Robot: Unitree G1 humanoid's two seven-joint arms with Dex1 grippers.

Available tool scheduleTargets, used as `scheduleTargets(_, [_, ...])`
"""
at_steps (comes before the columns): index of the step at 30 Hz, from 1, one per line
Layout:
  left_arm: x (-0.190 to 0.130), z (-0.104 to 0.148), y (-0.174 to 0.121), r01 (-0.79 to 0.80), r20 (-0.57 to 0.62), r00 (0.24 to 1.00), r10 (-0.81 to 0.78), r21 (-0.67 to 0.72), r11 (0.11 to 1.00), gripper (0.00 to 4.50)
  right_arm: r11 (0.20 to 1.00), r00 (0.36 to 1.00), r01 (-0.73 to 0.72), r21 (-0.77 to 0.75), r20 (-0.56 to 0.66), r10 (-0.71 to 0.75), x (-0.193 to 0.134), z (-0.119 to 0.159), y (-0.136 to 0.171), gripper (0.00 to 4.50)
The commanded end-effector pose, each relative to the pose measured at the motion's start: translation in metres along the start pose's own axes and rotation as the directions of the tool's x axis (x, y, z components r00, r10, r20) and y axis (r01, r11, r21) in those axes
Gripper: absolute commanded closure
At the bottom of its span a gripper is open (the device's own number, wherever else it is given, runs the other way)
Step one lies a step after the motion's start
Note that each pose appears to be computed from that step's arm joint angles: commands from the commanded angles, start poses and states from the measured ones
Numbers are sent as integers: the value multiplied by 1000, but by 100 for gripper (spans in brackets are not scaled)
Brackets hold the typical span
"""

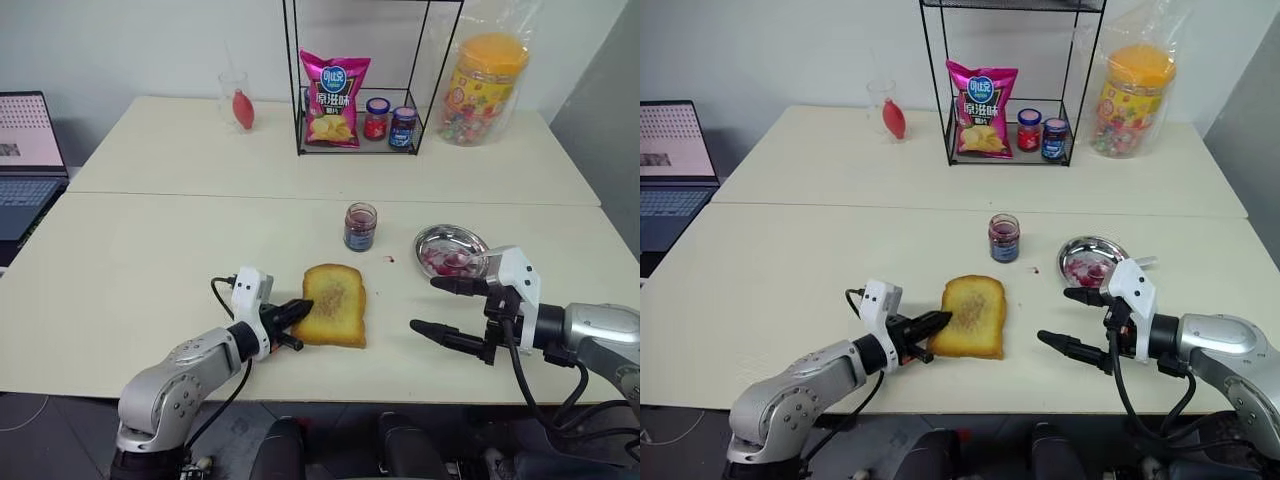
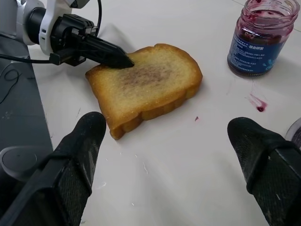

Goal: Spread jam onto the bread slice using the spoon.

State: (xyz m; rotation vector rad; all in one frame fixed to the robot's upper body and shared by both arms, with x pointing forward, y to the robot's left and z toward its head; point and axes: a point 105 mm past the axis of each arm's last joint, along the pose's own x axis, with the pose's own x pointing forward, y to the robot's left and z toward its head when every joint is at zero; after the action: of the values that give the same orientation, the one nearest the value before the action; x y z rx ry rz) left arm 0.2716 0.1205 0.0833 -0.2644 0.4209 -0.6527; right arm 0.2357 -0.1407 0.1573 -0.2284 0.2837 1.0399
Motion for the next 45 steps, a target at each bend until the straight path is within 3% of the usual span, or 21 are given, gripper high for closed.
scheduleTargets(1, [-1,11,-9,16,52,998,-18,31,999,447,999,1000,-10,-45,25,11,0,9,3,0])
scheduleTargets(13, [-12,13,-7,-38,52,998,31,129,991,189,999,999,-10,-42,33,11,2,9,3,0])
scheduleTargets(19, [-45,28,15,-195,138,978,154,367,909,77,995,994,75,-63,86,-69,-2,14,-3,0])
scheduleTargets(22, [-61,52,25,-274,235,958,164,578,768,58,978,973,190,-91,150,-175,-6,23,-15,0])
scheduleTargets(24, [-60,75,1,-179,253,967,-16,728,662,58,937,921,337,-91,237,-309,-16,37,-32,0])
scheduleTargets(26, [-52,84,-31,-8,153,962,-227,846,533,58,867,829,496,-55,327,-453,-33,49,-51,0])
scheduleTargets(29, [-38,81,-50,198,3,928,-371,842,501,23,756,681,651,71,385,-622,-58,45,-73,0])
scheduleTargets(33, [-18,92,-65,317,-82,892,-444,813,488,2,580,493,757,299,320,-809,-85,16,-96,0])
scheduleTargets(36, [-14,88,-74,395,-179,871,-457,810,434,2,509,424,748,426,283,-860,-89,2,-104,0])
scheduleTargets(38, [-11,90,-80,409,-179,864,-471,796,447,2,453,375,732,509,253,-892,-91,-9,-110,0])
scheduleTargets(45, [2,88,-94,436,-196,846,-495,790,431,2,339,326,626,702,159,-932,-84,-48,-129,0])
